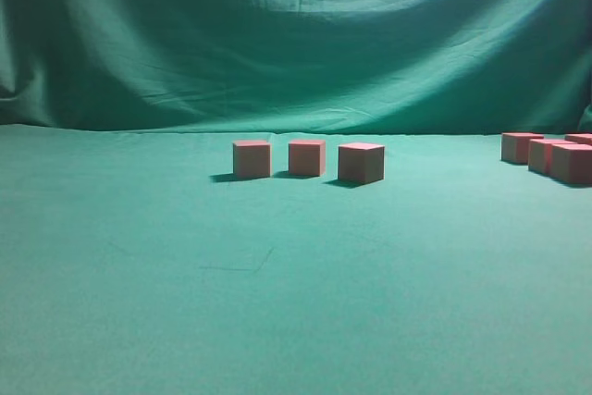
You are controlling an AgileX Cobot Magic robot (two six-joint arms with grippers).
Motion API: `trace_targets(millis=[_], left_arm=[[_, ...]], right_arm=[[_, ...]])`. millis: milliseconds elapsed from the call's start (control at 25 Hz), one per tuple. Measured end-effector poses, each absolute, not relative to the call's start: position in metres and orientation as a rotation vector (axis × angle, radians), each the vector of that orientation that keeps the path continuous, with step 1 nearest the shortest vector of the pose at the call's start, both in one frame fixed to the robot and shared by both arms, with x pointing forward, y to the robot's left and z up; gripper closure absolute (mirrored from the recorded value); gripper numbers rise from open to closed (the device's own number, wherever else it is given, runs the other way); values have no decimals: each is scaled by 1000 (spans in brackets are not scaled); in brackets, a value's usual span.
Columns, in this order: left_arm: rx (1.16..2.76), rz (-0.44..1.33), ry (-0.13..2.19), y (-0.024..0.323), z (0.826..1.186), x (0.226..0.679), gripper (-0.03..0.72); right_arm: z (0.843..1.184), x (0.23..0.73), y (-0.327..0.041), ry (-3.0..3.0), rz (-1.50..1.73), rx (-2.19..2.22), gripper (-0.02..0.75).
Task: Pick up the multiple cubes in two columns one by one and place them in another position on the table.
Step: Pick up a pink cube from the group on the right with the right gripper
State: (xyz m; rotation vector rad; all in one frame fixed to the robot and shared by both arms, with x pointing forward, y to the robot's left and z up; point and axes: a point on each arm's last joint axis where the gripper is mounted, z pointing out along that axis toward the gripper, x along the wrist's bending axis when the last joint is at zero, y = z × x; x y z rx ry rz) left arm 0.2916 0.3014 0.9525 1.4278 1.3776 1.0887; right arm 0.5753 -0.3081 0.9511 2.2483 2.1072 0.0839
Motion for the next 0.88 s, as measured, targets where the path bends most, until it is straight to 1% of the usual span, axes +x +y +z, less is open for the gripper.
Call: trace_targets(millis=[80, 240, 400, 480, 640, 880], left_arm=[[1428, 1089, 1378, 301, 953, 292, 688], [1428, 1089, 1378, 301, 953, 292, 688], [1428, 1089, 1378, 301, 953, 292, 688], [1428, 1089, 1378, 301, 953, 292, 688], [1428, 1089, 1378, 301, 953, 292, 688], [1428, 1089, 1378, 301, 953, 292, 688]], right_arm=[[967, 572, -305, 2084, 150, 2277, 472], [1013, 560, -294, 2027, 361, 2241, 472], [1056, 539, -273, 2038, 520, 2105, 472], [1072, 528, -260, 2069, 572, 2032, 472], [1091, 508, -231, 2165, 671, 1920, 472], [1093, 487, -188, 2360, 718, 1831, 472]])
